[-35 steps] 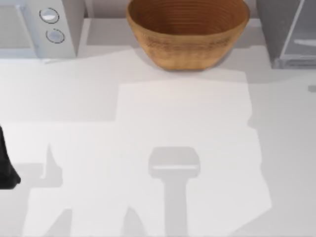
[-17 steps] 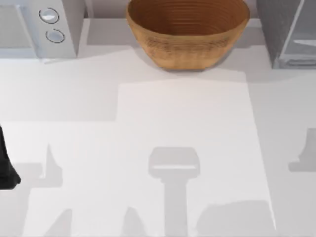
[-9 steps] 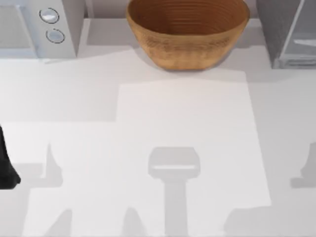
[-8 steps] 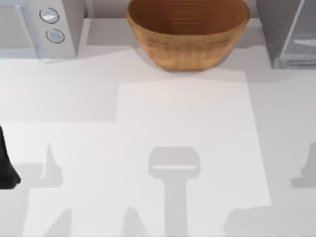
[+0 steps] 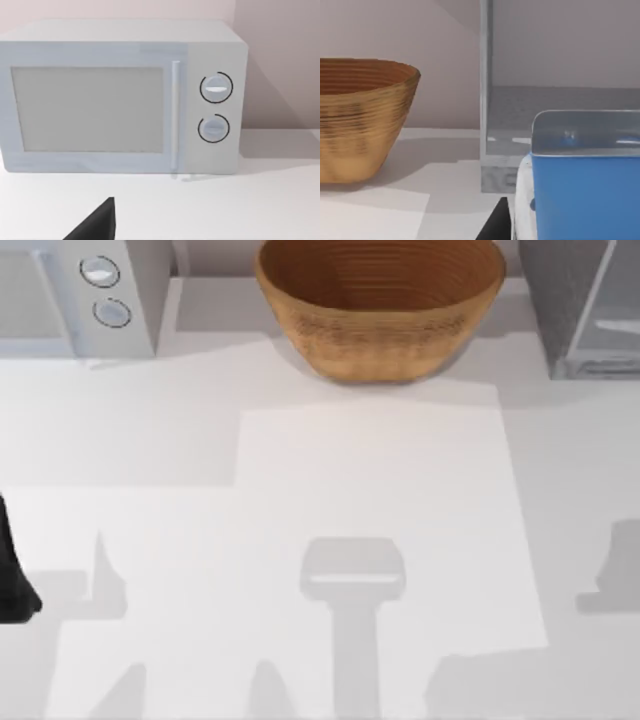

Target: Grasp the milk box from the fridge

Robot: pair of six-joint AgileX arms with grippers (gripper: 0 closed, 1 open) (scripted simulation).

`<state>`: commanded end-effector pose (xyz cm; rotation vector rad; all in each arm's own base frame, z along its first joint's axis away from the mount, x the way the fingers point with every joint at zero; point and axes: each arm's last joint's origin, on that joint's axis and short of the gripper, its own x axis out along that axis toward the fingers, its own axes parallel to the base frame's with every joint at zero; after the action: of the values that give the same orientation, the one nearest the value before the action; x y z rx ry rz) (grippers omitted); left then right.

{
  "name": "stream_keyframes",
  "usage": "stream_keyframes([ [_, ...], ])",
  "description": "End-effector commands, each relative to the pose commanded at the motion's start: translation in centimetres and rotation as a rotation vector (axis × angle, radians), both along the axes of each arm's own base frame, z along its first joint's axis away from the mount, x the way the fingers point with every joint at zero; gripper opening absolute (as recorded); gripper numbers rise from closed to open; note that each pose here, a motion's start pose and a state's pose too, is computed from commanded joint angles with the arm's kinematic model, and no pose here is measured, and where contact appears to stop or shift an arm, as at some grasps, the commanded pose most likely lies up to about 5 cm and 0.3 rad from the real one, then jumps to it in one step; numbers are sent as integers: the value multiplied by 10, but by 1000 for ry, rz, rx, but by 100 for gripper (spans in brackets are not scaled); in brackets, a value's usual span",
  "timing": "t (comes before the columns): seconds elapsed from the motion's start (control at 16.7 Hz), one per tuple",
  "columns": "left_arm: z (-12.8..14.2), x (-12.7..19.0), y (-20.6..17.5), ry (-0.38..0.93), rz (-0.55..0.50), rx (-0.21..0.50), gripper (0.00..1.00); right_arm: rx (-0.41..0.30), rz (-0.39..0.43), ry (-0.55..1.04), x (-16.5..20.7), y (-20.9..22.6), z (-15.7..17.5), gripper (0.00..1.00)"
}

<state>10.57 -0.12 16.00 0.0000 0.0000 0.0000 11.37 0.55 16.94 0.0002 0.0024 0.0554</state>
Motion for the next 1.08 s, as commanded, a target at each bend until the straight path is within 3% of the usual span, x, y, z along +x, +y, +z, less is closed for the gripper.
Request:
stream_keyframes([
  [0.6,0,0,0,0,0,0,100,-4,274,-11,62,63,23,0],
  [1.08,0,0,0,0,0,0,100,-1,516,-11,96,156,-25,0],
])
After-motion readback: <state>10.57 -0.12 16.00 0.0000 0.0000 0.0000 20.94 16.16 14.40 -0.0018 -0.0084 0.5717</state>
